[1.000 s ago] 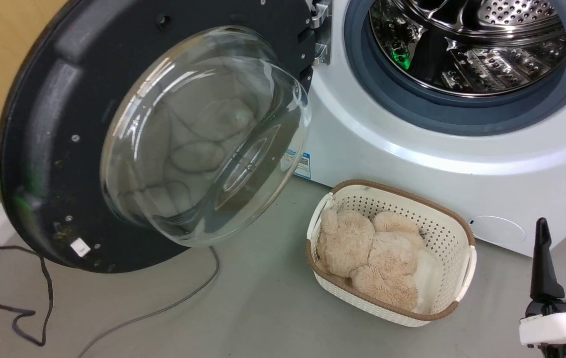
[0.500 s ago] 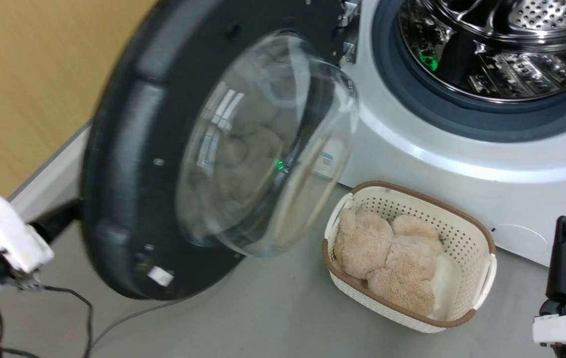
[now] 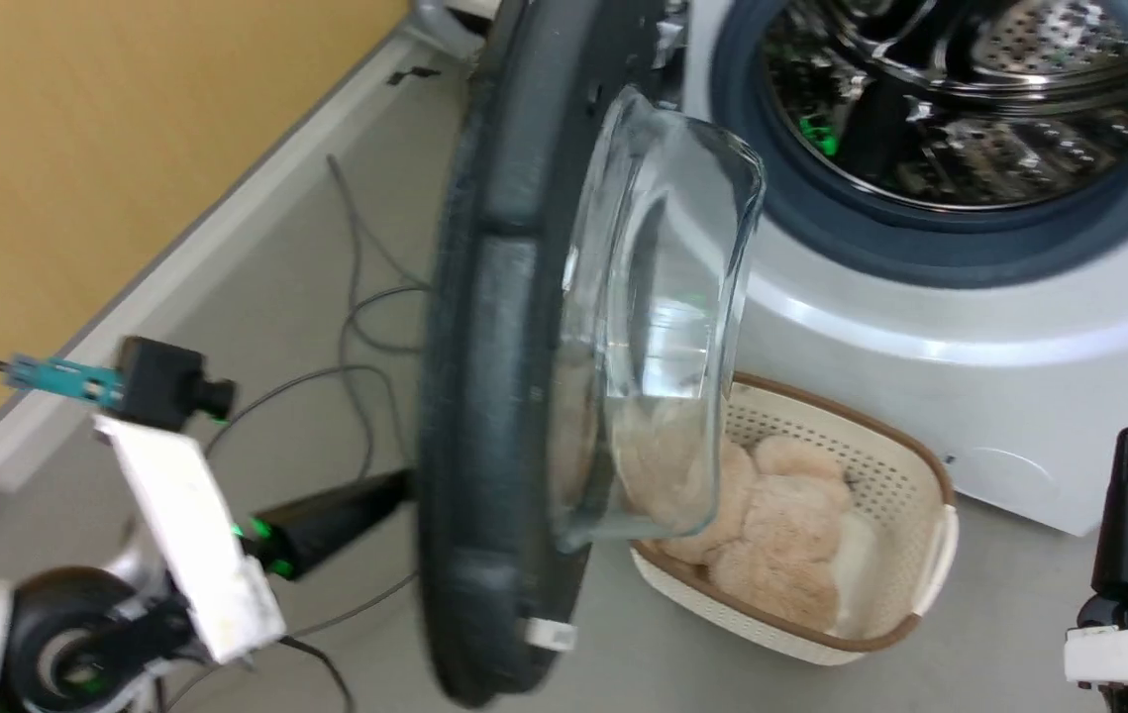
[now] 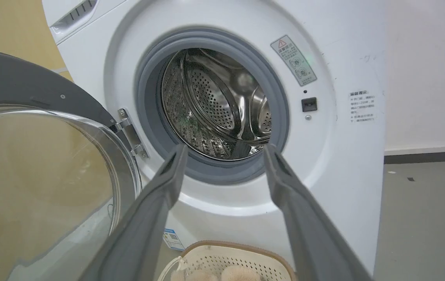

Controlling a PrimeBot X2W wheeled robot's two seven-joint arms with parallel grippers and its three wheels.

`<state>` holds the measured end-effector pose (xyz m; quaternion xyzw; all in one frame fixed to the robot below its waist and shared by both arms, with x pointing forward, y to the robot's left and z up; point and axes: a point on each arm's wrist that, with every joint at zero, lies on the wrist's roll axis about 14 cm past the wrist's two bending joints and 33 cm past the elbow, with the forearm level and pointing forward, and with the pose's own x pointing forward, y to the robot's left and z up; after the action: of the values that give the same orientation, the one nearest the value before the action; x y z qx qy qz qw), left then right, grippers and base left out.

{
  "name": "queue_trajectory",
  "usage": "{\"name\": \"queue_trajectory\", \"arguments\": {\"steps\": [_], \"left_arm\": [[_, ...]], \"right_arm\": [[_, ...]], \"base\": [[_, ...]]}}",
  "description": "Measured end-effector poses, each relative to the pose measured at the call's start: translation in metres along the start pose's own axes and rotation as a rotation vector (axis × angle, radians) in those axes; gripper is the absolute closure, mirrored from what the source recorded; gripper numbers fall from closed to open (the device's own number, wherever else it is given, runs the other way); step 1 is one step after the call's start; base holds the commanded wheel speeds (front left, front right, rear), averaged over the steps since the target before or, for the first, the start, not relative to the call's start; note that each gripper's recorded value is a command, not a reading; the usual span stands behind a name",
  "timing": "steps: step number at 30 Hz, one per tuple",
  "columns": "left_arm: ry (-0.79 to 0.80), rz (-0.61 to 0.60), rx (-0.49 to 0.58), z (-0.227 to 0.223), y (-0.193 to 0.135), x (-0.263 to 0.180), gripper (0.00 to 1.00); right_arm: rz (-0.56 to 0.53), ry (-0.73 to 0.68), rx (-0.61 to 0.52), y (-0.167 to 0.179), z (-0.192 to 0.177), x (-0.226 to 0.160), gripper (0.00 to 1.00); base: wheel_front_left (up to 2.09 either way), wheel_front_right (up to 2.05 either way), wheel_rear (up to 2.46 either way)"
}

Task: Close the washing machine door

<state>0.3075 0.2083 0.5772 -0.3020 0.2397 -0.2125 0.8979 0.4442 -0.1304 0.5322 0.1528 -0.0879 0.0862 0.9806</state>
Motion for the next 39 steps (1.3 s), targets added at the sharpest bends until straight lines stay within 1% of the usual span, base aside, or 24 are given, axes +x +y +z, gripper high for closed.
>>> {"name": "queue_trajectory", "arguments": {"steps": [7, 11, 17, 23, 29, 32, 39], "left_arm": [[0.059, -0.203, 0.008, -0.027, -0.053, 0.045, 1.00], [0.086, -0.302, -0.026, -0.041, -0.077, 0.073, 1.00], [0.136, -0.390, -0.068, -0.059, -0.099, 0.117, 1.00], [0.156, -0.482, -0.102, -0.070, -0.131, 0.159, 1.00], [0.157, -0.523, -0.135, -0.083, -0.153, 0.196, 1.00], [0.145, -0.528, -0.171, -0.085, -0.158, 0.212, 1.00], [0.099, -0.523, -0.179, -0.084, -0.163, 0.236, 1.00]], "right_arm": [[-0.083, -0.030, -0.027, -0.029, 0.017, -0.019, 0.00], [-0.143, -0.046, -0.046, -0.050, 0.026, -0.033, 0.00], [-0.231, -0.079, -0.075, -0.077, 0.044, -0.054, 0.00], [-0.308, -0.102, -0.101, -0.100, 0.058, -0.074, 0.00], [-0.369, -0.117, -0.126, -0.116, 0.068, -0.092, 0.00], [-0.400, -0.116, -0.137, -0.125, 0.070, -0.099, 0.00], [-0.436, -0.108, -0.149, -0.134, 0.071, -0.109, 0.00]], "base": [[0.00, 0.00, 0.00], [0.00, 0.00, 0.00], [0.00, 0.00, 0.00], [0.00, 0.00, 0.00], [0.00, 0.00, 0.00], [0.00, 0.00, 0.00], [0.00, 0.00, 0.00]]}}
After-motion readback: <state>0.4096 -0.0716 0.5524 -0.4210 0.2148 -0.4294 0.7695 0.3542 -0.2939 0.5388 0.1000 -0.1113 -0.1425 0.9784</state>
